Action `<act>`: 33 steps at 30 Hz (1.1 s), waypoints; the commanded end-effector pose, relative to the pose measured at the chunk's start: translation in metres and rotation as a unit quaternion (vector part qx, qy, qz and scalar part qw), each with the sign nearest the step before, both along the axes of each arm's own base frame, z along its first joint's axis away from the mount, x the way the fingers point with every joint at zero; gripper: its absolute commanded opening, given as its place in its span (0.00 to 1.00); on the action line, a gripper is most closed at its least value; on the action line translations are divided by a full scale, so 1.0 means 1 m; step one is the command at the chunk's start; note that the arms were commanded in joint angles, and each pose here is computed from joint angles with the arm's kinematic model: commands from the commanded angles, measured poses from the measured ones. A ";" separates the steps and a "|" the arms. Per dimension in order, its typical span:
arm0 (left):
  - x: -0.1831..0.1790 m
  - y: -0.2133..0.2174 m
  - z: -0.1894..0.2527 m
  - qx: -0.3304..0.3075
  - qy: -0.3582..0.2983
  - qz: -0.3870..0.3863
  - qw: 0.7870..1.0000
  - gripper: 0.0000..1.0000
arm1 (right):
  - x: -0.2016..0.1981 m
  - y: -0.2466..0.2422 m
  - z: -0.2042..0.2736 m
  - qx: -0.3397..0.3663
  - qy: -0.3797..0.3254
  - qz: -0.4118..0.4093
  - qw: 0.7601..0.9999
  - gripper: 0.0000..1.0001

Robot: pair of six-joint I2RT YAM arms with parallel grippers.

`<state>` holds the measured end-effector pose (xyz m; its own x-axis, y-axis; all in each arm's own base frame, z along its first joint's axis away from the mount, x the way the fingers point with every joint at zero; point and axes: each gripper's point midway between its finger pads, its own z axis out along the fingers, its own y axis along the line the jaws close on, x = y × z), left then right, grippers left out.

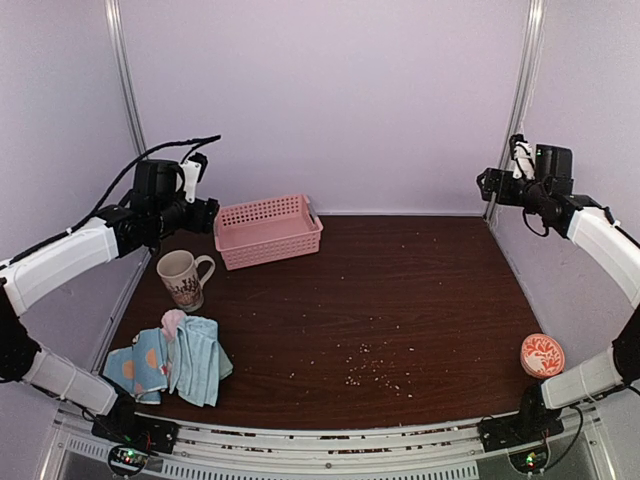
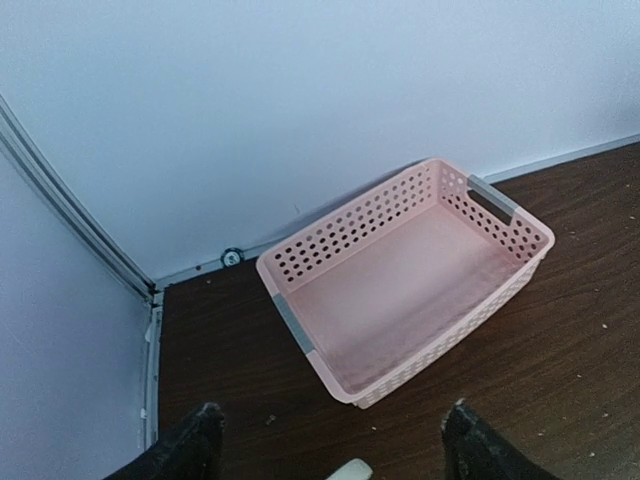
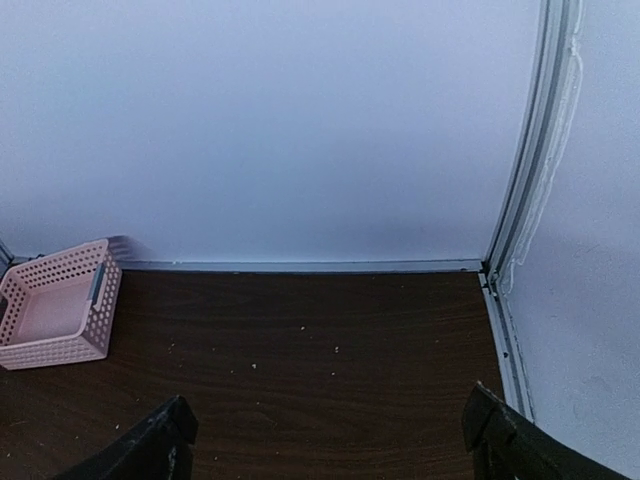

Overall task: Roll the towels
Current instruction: Pick up the towel from the towel pile.

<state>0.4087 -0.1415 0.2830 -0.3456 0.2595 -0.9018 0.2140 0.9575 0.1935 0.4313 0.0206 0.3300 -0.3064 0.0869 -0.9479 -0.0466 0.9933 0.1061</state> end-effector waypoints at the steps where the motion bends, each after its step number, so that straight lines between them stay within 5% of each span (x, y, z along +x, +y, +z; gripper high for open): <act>1: -0.019 -0.023 0.005 -0.040 0.032 -0.046 0.998 0.72 | -0.016 0.034 -0.013 -0.018 0.025 0.107 0.994 0.93; 12: -0.116 -0.076 -0.054 -0.032 0.216 -0.094 0.971 0.59 | -0.047 0.102 -0.048 -0.033 0.061 0.285 0.956 0.85; 23: -0.200 -0.041 -0.115 0.038 0.390 -0.062 0.918 0.58 | -0.073 0.140 -0.066 -0.011 0.072 0.382 0.921 0.83; 33: -0.219 -0.008 -0.140 0.116 0.458 0.008 0.881 0.55 | -0.080 0.148 -0.076 -0.017 0.081 0.399 0.913 0.83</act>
